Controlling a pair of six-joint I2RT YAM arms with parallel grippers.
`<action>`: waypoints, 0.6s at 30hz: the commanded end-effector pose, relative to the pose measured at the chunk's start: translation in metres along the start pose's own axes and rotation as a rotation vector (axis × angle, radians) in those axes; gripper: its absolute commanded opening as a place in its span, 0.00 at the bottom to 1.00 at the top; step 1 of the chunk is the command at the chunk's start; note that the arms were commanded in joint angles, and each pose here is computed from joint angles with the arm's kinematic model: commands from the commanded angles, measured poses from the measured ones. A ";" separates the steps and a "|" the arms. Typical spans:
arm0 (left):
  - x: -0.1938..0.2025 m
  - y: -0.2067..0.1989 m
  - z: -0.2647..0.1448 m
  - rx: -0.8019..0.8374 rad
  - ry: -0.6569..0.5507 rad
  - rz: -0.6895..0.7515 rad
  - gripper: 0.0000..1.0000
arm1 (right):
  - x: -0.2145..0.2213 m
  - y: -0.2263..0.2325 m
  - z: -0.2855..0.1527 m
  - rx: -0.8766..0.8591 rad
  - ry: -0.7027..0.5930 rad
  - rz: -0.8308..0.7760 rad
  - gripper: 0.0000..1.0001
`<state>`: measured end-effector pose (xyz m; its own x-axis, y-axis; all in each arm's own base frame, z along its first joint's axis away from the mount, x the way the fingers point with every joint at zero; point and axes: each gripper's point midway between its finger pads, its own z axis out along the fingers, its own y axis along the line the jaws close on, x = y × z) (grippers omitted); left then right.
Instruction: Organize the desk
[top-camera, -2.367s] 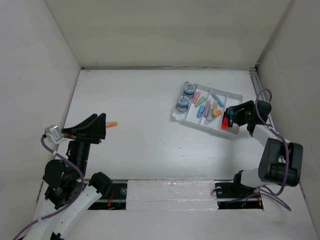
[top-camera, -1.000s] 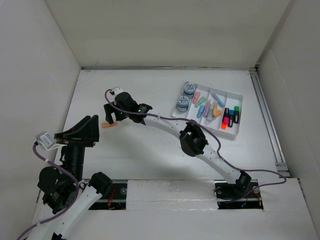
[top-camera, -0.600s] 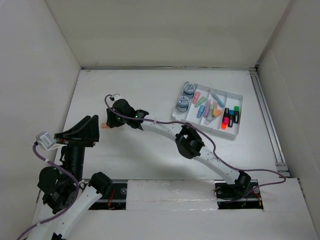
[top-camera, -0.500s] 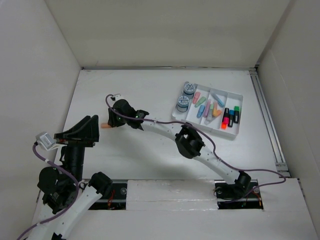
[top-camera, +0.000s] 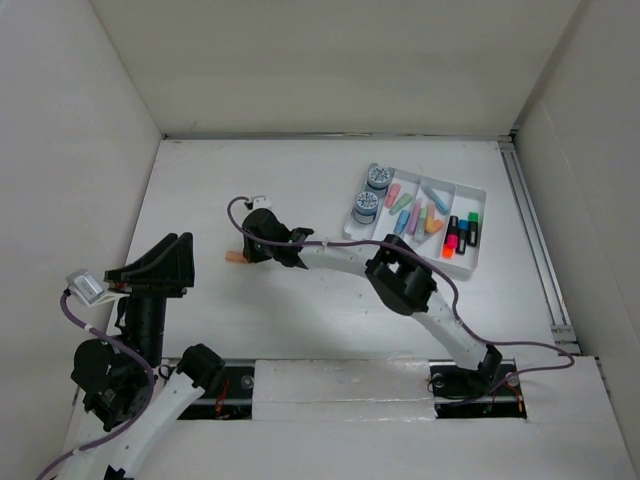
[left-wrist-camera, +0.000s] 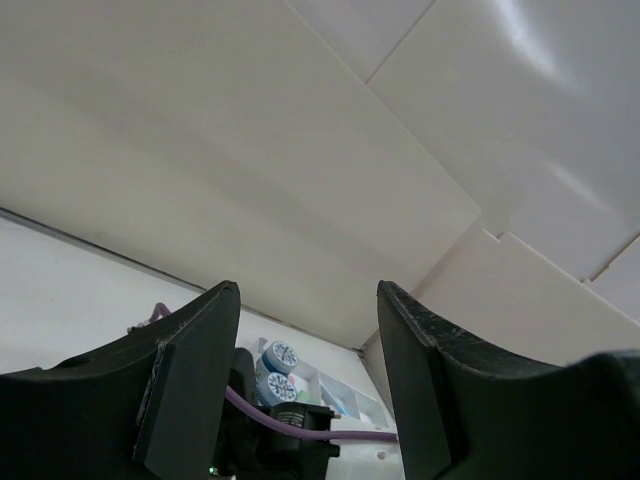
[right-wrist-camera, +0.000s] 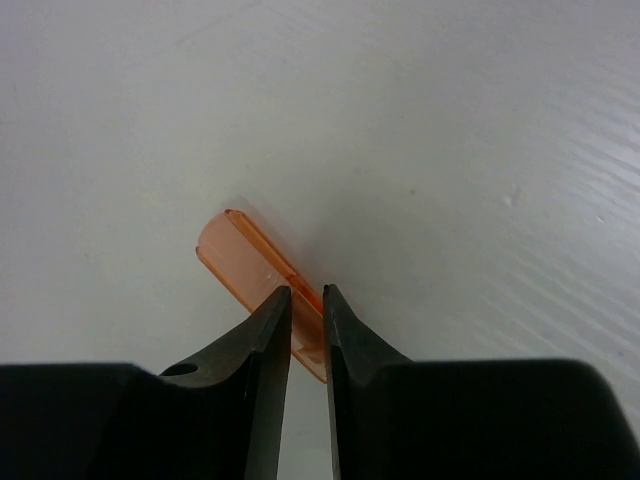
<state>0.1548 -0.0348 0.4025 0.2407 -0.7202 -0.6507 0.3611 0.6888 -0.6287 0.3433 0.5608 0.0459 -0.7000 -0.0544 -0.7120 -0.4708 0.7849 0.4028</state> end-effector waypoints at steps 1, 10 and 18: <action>-0.011 -0.006 -0.001 0.027 -0.035 -0.014 0.53 | -0.021 0.000 -0.031 0.036 -0.076 0.018 0.25; -0.006 -0.006 0.001 0.024 -0.020 -0.008 0.53 | -0.044 0.015 -0.069 -0.042 -0.136 0.028 0.65; -0.005 -0.007 0.002 0.026 -0.017 -0.004 0.54 | -0.002 0.005 -0.030 -0.031 0.031 -0.157 0.83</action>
<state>0.1549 -0.0351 0.4025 0.2399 -0.7197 -0.6515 0.3616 0.6891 -0.6280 0.3305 0.5381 0.0856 -0.6497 -0.0960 -0.7541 -0.5342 0.7635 0.3630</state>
